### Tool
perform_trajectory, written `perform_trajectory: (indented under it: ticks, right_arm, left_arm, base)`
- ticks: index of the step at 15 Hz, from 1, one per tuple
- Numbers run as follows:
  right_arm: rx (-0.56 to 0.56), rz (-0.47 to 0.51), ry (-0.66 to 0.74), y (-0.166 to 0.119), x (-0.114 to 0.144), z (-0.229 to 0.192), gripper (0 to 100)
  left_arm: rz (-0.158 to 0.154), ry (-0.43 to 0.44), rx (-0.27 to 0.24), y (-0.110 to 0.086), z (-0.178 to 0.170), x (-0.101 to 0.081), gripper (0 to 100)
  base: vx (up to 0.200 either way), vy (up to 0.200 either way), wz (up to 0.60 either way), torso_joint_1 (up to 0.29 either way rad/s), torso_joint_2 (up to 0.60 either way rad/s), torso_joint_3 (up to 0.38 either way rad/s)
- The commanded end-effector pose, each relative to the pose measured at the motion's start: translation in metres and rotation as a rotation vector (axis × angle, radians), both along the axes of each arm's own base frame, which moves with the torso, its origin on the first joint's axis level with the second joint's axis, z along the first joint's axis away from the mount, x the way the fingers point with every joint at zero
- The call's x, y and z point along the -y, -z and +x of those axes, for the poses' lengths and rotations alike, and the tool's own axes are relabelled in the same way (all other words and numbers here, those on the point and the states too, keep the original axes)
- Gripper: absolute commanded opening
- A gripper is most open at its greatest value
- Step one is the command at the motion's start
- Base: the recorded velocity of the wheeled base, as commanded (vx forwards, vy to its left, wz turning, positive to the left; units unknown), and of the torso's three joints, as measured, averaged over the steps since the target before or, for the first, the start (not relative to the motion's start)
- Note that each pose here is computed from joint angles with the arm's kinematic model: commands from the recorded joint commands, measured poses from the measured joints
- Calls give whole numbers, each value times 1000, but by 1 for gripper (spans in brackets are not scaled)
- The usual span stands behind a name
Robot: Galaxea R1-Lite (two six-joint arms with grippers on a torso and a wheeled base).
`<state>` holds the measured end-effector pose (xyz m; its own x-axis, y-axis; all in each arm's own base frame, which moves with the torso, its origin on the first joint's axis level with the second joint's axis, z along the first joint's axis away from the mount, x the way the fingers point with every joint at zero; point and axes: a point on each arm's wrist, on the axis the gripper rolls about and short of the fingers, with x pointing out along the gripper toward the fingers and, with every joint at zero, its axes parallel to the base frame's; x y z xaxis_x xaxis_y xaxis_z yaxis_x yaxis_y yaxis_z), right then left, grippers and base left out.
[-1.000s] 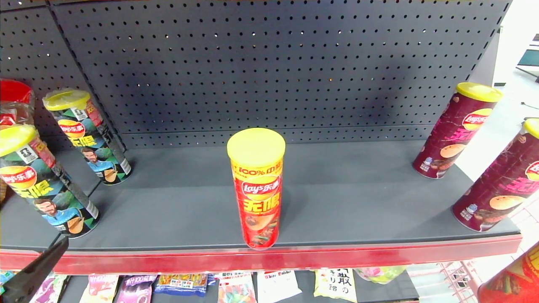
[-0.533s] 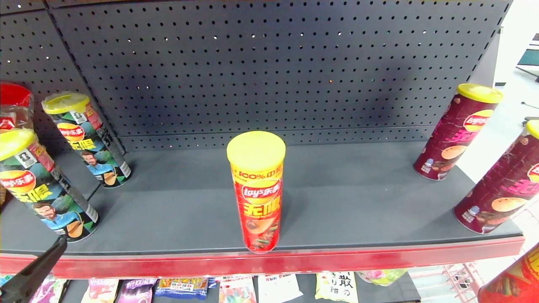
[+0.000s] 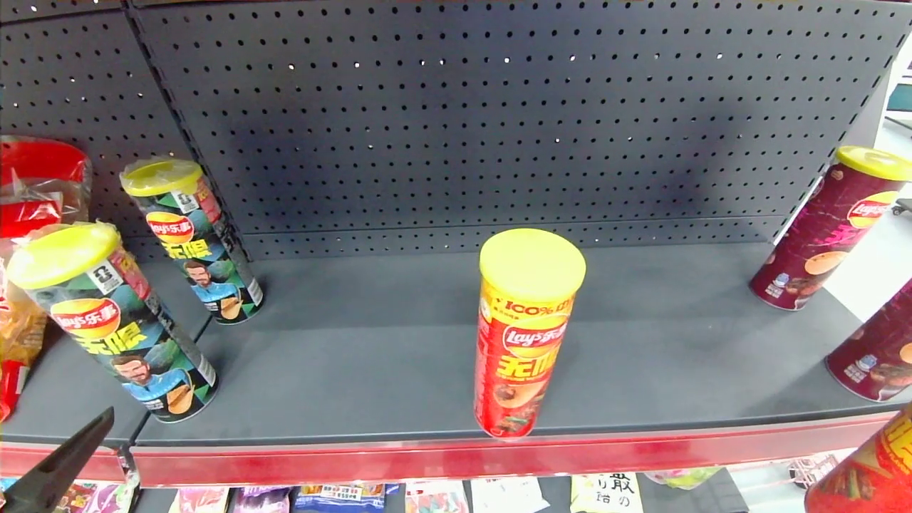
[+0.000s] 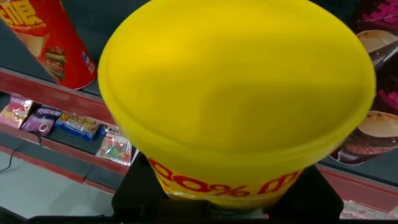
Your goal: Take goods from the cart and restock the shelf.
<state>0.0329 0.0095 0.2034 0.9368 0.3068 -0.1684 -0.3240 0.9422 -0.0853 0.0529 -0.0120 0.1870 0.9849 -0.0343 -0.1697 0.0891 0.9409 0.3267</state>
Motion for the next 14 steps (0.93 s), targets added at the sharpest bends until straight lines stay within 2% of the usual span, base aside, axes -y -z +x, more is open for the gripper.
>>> perform_trajectory:
  ticks: [1,4,5,8,14]
  right_arm:
    - [-5,-1,-4,-3,-1,3,0]
    - [-11,-3,-4,-5,-1,6,0]
    - [-11,-3,-4,-5,-1,6,0]
    - [-8,-2,-4,-6,-2,9,0]
    - [-3,-1,-6,-12,-4,19,0]
  left_arm:
    - [5,2,-10,2,1,0,100]
    - [9,16,-18,5,0,0,100]
    - [18,20,-14,4,0,0,100]
    - [17,20,-3,5,-2,0,100]
    - [0,72,26,6,-11,-2,100]
  base:
    - [0,0,0,0,0,0]
    - [200,0,0,-4,-1,4]
    - [0,0,0,0,0,0]
    - [0,0,0,0,0,0]
    - [0,0,0,0,0,0]
